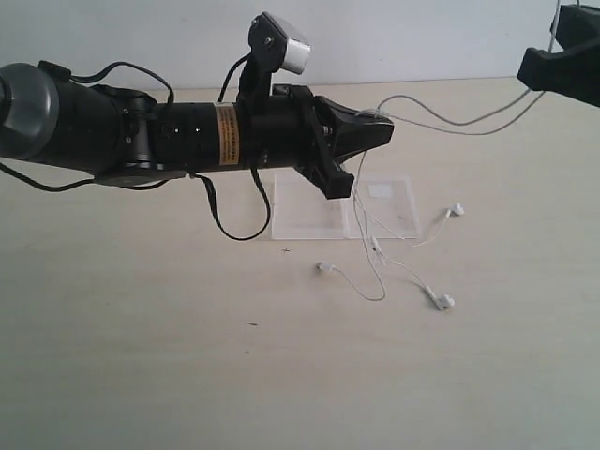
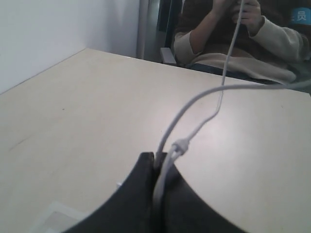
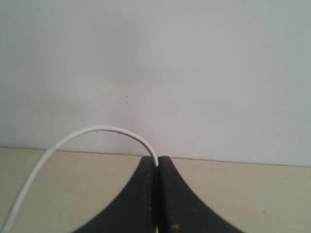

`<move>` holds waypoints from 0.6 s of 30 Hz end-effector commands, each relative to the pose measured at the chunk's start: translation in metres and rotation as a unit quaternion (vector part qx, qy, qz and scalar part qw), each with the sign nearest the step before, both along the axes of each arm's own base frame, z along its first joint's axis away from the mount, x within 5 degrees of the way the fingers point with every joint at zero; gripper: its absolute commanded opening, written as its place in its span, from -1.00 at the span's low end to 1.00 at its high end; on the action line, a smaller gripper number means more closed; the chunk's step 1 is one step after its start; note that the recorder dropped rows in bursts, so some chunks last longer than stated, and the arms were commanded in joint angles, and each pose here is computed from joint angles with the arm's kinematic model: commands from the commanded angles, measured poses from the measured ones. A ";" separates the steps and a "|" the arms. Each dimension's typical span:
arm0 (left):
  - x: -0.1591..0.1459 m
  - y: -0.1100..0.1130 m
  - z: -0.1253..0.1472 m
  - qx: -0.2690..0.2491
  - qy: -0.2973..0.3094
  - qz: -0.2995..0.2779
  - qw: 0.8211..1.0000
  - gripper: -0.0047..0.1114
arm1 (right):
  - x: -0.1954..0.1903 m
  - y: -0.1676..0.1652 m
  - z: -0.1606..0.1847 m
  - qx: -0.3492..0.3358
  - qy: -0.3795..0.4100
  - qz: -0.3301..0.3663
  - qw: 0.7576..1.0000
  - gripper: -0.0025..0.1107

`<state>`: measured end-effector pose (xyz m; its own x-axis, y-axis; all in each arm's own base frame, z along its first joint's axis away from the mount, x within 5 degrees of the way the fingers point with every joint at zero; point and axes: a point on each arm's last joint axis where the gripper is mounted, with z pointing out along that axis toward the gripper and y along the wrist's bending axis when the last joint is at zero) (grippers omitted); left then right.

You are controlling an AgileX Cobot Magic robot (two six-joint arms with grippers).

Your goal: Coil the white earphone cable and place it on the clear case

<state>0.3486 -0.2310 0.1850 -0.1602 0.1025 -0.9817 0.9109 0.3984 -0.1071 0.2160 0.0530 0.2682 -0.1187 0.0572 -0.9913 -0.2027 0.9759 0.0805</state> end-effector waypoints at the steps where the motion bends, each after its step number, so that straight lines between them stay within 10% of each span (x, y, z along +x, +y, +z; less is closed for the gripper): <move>1: -0.006 0.002 0.021 -0.015 -0.019 -0.012 1.000 -0.92 | -0.004 -0.004 -0.007 0.004 0.000 -0.011 1.000 -0.96; 13: -0.014 0.003 0.039 -0.002 -0.023 -0.028 0.999 -0.92 | -0.012 -0.006 -0.028 -0.002 0.033 -0.012 0.999 -0.94; 18: -0.013 0.004 0.038 0.000 -0.022 -0.026 0.999 -0.92 | -0.013 -0.005 -0.032 -0.004 0.054 -0.007 0.998 -0.64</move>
